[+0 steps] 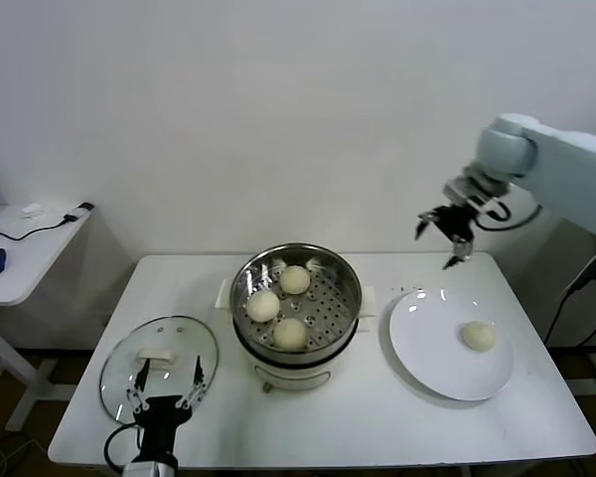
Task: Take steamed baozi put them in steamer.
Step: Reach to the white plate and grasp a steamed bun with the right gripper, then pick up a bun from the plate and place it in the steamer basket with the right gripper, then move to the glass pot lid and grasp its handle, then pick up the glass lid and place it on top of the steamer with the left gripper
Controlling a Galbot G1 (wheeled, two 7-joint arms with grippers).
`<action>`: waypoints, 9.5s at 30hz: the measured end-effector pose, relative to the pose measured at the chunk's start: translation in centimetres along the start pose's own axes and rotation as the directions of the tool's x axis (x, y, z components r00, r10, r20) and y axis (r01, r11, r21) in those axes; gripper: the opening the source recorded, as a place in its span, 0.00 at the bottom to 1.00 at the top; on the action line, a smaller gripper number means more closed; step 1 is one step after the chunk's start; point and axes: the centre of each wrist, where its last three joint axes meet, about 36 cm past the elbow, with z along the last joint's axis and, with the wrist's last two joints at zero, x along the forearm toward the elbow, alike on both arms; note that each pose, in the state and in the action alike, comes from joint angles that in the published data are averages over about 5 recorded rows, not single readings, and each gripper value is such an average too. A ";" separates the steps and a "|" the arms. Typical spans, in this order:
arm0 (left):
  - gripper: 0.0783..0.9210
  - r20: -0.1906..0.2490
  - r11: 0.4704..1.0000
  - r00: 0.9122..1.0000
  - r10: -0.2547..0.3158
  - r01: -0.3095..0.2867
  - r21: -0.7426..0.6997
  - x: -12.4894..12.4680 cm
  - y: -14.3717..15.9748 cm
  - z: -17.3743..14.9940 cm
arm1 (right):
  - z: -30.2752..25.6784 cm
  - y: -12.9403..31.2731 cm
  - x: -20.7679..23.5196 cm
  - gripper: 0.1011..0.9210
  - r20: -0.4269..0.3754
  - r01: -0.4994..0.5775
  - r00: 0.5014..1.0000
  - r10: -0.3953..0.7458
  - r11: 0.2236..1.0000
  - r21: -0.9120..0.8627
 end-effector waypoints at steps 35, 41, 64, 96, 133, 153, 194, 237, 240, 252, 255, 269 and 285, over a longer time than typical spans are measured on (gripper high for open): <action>0.88 -0.022 1.000 1.000 -0.015 0.015 -0.009 -0.4 0.2 1.0 | 10.2 12.1 -18.6 0.88 -0.105 0.010 0.992 -0.067 0.883 -0.468; 0.88 -0.020 1.000 1.000 -0.013 0.013 -0.008 -0.3 0.1 1.0 | 10.0 12.2 -19.2 0.83 -0.112 0.015 0.991 -0.076 0.884 -0.468; 0.88 0.001 1.000 1.000 -0.003 0.003 -0.007 -0.2 -0.1 0.3 | 8.7 9.4 -13.5 0.66 -0.059 -0.040 0.998 0.017 0.908 -0.418; 0.88 0.005 1.000 1.000 -0.010 0.010 -0.013 -0.5 0.9 -0.2 | -18.1 -2.2 -2.4 0.66 0.255 -0.088 0.955 0.150 0.967 -0.241; 0.88 -0.007 1.000 1.000 -0.004 0.004 -0.020 -0.8 1.2 0.3 | -18.7 -2.4 -10.2 0.88 0.195 -0.040 0.976 0.097 0.961 -0.275; 0.88 -0.040 1.000 0.999 0.018 -0.018 -0.016 -1.8 2.2 0.6 | -7.8 0.2 -2.5 0.88 0.249 -0.382 0.630 0.735 0.573 -0.725; 0.88 0.214 0.637 0.977 0.002 0.164 -0.753 -7.1 11.2 10.9 | -9.0 42.1 -32.9 0.88 -0.319 -0.134 0.367 0.874 -0.290 -0.948; 0.88 0.150 0.160 0.984 0.098 0.133 -0.978 -12.7 13.7 14.7 | -10.2 44.3 -33.8 0.88 -0.347 -0.132 0.347 0.871 -0.321 -0.938; 0.88 0.144 0.159 0.985 0.093 0.128 -0.979 -13.0 13.6 14.6 | -10.2 44.4 -33.9 0.88 -0.347 -0.133 0.350 0.870 -0.320 -0.938; 0.56 0.123 0.149 0.987 0.101 0.107 -0.983 -13.6 13.4 15.3 | -10.8 44.5 -34.1 0.88 -0.344 -0.129 0.351 0.871 -0.318 -0.939; 0.45 0.116 0.145 0.988 0.099 0.101 -0.984 -13.7 13.5 15.7 | -11.0 44.5 -34.1 0.88 -0.343 -0.127 0.351 0.872 -0.319 -0.939; 0.08 0.114 0.159 0.989 0.093 0.098 -0.982 -13.5 13.3 16.0 | -11.4 44.6 -34.3 0.88 -0.342 -0.124 0.354 0.870 -0.319 -0.940; 0.08 0.195 0.231 0.980 -0.027 0.196 -0.953 -13.1 14.2 5.9 | -12.1 44.5 -34.1 0.88 -0.334 -0.133 0.359 0.871 -0.307 -0.943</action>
